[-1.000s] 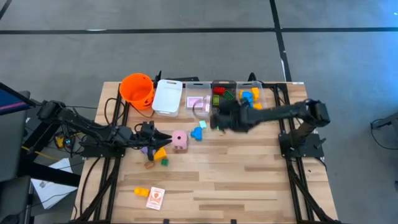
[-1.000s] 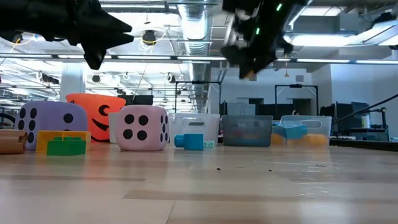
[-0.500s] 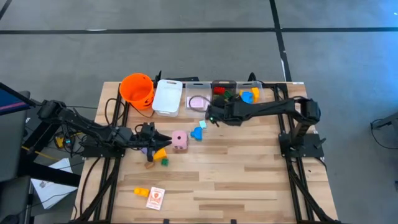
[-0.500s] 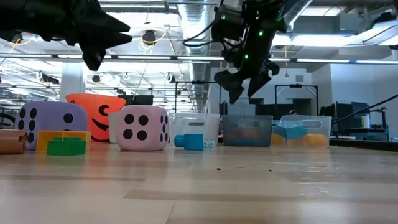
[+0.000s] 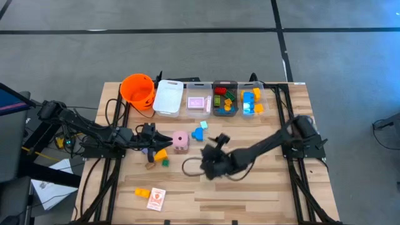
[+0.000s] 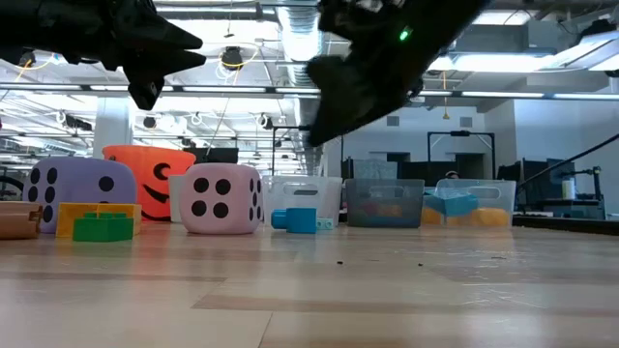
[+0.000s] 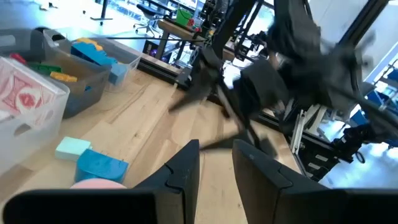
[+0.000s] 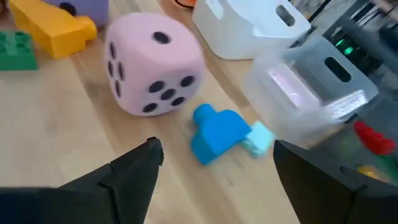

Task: Pick & Place Toys
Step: Put the big blue game piece into the right transparent bin

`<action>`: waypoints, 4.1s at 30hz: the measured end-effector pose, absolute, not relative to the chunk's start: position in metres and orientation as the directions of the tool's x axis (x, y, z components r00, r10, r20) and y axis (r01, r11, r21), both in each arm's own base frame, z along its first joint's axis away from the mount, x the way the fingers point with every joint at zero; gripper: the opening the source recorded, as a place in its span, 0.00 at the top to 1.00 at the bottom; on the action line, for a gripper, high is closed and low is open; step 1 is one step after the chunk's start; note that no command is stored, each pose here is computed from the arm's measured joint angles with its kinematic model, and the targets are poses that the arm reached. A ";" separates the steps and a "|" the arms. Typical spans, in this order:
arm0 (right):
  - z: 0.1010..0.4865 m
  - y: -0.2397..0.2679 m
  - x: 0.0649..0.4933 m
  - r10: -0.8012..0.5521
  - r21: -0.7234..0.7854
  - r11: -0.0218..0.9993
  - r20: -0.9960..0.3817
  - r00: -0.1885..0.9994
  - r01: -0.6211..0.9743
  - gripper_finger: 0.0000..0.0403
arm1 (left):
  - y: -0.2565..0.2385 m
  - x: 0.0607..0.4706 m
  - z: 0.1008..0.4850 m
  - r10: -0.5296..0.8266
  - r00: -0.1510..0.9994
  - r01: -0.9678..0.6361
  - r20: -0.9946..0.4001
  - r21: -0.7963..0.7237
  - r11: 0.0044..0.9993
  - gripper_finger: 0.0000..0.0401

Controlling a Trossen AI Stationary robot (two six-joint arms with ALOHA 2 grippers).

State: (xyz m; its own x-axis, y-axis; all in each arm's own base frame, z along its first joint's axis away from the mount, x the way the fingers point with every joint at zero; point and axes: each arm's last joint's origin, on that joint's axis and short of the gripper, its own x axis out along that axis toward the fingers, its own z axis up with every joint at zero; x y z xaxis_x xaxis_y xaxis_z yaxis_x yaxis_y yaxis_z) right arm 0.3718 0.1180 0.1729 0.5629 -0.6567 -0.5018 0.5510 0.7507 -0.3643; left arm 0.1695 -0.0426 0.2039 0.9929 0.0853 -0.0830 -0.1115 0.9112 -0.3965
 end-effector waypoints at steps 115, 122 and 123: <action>0.091 0.039 0.416 -0.670 0.171 0.450 -0.584 0.458 0.876 0.95 | -0.043 0.170 0.206 0.085 0.994 -0.106 -0.066 -0.443 0.890 0.78; 0.091 0.054 0.414 -0.678 0.154 0.478 -0.562 0.474 0.865 0.98 | -0.043 0.170 0.206 0.085 0.994 -0.106 -0.066 -0.443 0.890 0.78; 0.091 0.056 0.413 -0.678 0.153 0.481 -0.559 0.477 0.863 0.99 | -0.043 0.170 0.206 0.085 0.994 -0.106 -0.066 -0.443 0.890 0.78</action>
